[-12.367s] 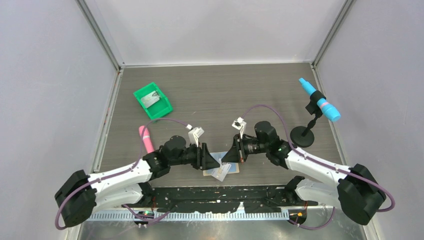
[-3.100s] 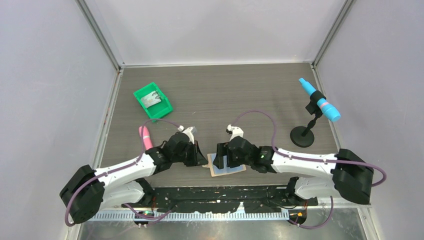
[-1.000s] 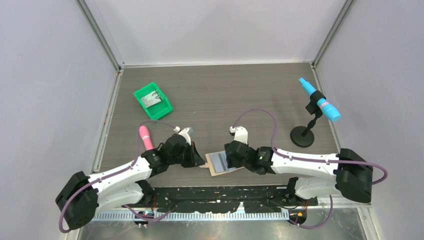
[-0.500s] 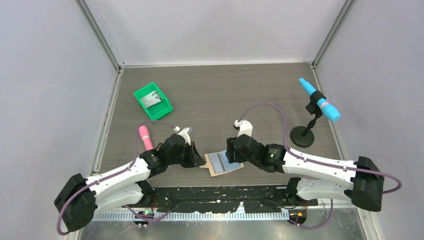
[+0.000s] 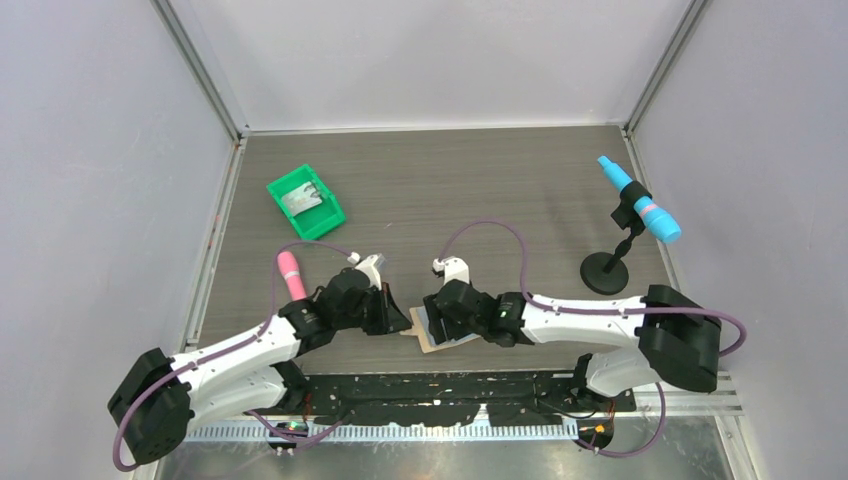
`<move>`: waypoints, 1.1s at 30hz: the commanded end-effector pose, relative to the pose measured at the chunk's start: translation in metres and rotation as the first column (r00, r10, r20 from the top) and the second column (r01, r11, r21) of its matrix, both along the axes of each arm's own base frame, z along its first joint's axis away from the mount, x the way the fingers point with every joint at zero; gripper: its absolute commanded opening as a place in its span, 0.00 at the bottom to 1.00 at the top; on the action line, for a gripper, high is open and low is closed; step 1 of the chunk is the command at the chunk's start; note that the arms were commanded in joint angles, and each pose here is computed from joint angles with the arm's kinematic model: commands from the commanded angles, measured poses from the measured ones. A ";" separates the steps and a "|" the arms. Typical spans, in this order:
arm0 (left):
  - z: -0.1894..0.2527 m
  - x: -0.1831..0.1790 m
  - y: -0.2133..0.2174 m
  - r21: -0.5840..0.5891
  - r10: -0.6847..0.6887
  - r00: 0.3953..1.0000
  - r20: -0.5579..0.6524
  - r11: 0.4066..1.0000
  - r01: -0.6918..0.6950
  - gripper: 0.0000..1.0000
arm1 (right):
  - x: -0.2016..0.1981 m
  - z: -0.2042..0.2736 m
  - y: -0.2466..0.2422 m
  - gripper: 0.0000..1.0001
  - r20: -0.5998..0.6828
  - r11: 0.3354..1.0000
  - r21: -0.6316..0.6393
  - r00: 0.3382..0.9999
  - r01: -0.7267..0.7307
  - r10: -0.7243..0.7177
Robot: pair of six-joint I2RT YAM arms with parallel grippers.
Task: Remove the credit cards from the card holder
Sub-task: Remove the credit card from the card holder.
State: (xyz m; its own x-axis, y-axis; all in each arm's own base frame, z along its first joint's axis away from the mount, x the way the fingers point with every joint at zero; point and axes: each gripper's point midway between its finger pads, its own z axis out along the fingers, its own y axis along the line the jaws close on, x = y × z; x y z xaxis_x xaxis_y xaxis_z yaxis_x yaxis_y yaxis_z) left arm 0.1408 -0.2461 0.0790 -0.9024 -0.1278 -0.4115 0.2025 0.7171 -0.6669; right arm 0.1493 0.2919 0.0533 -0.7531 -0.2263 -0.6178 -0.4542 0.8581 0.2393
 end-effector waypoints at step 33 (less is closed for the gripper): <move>0.006 0.003 0.002 -0.012 0.006 0.999 0.045 1.000 -0.006 0.00 | 0.008 0.028 -0.005 0.63 0.095 0.997 -0.020 0.992 0.079 -0.077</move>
